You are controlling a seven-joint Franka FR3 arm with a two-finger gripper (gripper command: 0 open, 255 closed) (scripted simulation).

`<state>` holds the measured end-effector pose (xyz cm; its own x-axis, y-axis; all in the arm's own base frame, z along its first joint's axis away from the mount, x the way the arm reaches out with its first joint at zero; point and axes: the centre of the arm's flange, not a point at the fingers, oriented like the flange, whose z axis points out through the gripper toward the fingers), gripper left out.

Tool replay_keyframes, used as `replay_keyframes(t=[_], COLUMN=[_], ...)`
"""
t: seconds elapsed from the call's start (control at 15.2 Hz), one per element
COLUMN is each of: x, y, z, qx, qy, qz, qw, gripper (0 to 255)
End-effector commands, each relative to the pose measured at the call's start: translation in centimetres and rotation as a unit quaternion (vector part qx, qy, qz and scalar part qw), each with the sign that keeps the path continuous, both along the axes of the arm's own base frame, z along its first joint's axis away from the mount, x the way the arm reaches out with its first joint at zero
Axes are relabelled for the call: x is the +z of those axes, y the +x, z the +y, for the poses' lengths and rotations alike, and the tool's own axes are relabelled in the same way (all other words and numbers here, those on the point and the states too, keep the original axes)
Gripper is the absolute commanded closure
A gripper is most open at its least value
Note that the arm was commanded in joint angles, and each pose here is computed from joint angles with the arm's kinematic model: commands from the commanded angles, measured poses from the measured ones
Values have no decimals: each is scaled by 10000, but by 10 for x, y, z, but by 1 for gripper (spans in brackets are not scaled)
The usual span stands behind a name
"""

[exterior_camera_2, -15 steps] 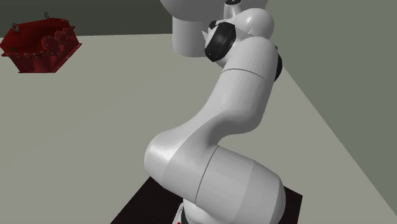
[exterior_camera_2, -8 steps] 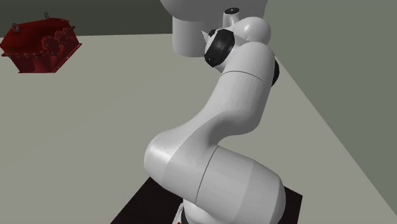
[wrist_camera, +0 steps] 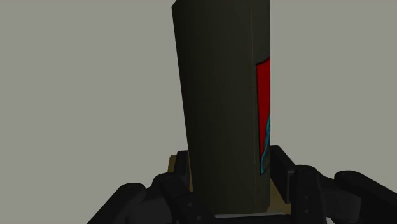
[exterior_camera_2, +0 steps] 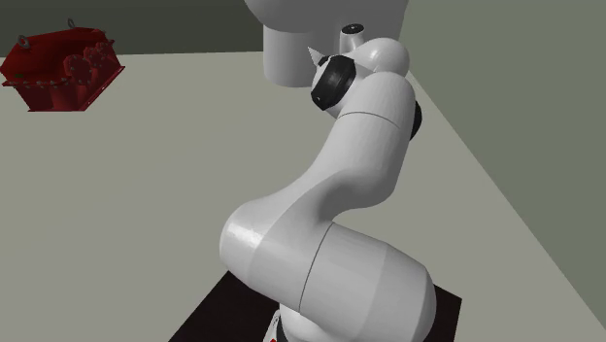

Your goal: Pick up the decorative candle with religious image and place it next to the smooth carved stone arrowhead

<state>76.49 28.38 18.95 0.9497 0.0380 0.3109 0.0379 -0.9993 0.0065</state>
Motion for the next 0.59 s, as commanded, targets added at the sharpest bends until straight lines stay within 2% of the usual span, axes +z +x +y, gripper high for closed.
replay_keyframes(t=[0.0,0.26,0.33,0.53], x=[0,0,1,1], y=[0,0,0,0], z=[0,0,0,0], qx=[-1,-1,-1,-1], qy=[5,5,5,4], qz=[-12,-12,-12,-12], qw=[10000,10000,10000,10000], gripper=[255,255,0,0])
